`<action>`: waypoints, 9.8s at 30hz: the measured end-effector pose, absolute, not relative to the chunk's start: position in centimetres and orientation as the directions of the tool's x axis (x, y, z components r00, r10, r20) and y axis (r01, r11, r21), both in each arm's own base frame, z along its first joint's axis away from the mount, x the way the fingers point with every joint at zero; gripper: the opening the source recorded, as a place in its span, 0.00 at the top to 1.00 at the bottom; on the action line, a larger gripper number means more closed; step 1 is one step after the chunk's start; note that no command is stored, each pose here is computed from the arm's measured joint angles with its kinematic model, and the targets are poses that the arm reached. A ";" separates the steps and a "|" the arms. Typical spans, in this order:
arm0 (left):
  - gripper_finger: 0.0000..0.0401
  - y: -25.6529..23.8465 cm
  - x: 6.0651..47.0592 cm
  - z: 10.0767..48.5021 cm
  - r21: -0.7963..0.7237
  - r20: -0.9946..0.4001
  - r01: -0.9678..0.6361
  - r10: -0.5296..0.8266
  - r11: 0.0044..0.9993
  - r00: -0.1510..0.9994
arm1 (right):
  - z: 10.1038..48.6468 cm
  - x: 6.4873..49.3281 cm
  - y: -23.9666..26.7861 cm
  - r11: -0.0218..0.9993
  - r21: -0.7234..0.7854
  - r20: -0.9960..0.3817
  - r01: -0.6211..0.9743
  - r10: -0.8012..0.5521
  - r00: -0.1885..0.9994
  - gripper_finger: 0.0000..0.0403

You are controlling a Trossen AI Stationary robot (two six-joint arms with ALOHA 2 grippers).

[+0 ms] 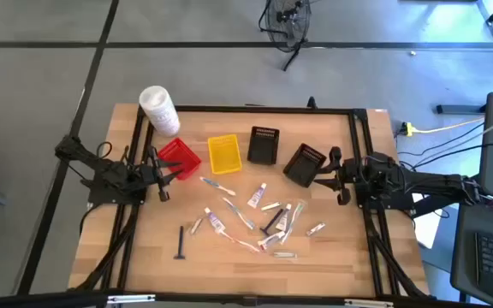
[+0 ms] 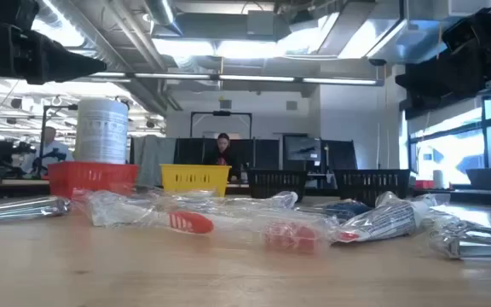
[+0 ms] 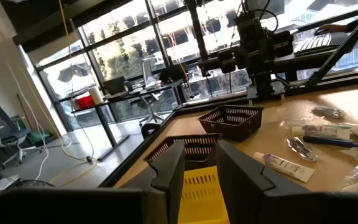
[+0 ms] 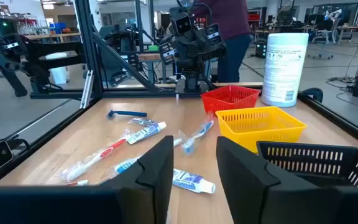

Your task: Pick & Place Travel size toiletries

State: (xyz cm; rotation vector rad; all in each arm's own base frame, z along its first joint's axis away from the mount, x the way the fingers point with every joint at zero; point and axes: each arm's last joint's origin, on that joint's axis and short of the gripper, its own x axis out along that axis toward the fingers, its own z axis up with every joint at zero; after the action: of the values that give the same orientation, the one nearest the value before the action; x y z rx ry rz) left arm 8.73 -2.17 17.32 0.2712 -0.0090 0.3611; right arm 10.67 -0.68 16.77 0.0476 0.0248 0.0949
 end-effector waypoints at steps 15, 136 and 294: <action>0.78 -2.2 8.7 17.3 0.260 0.057 -0.350 0.348 0.900 0.936 | 16.8 10.7 -0.7 0.994 0.049 -0.023 -0.094 0.096 0.995 0.65; 0.78 -2.2 8.7 17.3 0.260 0.057 -0.350 0.347 0.900 0.936 | 16.8 10.7 -0.7 0.994 0.049 -0.023 -0.094 0.095 0.995 0.70; 0.75 -2.2 8.7 17.7 -0.111 0.083 -0.331 0.341 0.937 0.936 | 16.8 10.7 -0.7 0.994 0.049 -0.023 -0.094 0.095 0.995 0.68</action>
State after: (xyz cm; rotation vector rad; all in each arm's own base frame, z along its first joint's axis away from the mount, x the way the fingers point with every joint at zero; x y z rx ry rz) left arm 8.71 -2.18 17.66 -0.0964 -0.1016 0.3440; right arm 10.67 -0.68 16.76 0.0476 0.0250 0.0951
